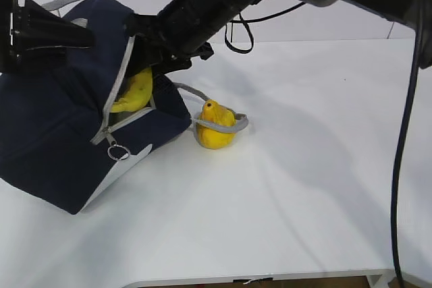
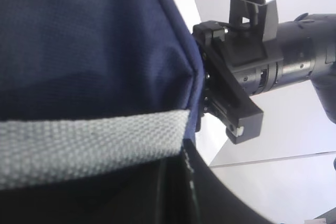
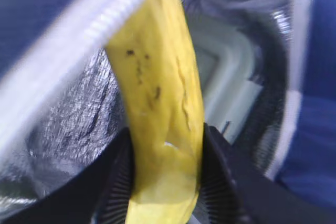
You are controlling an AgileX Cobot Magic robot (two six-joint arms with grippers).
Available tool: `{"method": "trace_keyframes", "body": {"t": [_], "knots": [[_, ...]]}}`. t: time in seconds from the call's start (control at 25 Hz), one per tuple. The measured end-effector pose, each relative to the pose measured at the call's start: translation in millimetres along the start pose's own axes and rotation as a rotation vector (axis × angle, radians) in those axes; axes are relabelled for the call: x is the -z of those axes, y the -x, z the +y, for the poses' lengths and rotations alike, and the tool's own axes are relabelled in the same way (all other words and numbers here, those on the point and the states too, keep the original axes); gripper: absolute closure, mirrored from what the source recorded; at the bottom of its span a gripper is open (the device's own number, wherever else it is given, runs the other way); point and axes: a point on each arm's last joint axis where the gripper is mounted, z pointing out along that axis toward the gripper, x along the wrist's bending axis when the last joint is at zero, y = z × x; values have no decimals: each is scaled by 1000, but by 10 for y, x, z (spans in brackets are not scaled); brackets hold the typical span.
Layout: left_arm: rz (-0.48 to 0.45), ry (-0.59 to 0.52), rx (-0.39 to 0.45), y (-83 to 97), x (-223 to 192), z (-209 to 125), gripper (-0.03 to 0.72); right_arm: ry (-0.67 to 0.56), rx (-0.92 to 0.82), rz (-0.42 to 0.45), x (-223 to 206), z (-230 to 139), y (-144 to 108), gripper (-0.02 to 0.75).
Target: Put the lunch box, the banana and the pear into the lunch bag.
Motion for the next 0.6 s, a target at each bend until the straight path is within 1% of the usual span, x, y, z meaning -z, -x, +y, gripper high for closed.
{"method": "trace_keyframes", "body": {"t": [0.2, 0.36, 0.6], "knots": [[1, 1, 0, -1, 0, 1, 697, -24, -24, 33, -120, -45, 27, 416], [7, -3, -3, -8, 4, -2, 697, -38, -55, 82, -286, -91, 56, 416], [10, -10, -6, -11, 4, -8, 697, -34, -34, 94, -367, -106, 29, 416]]}}
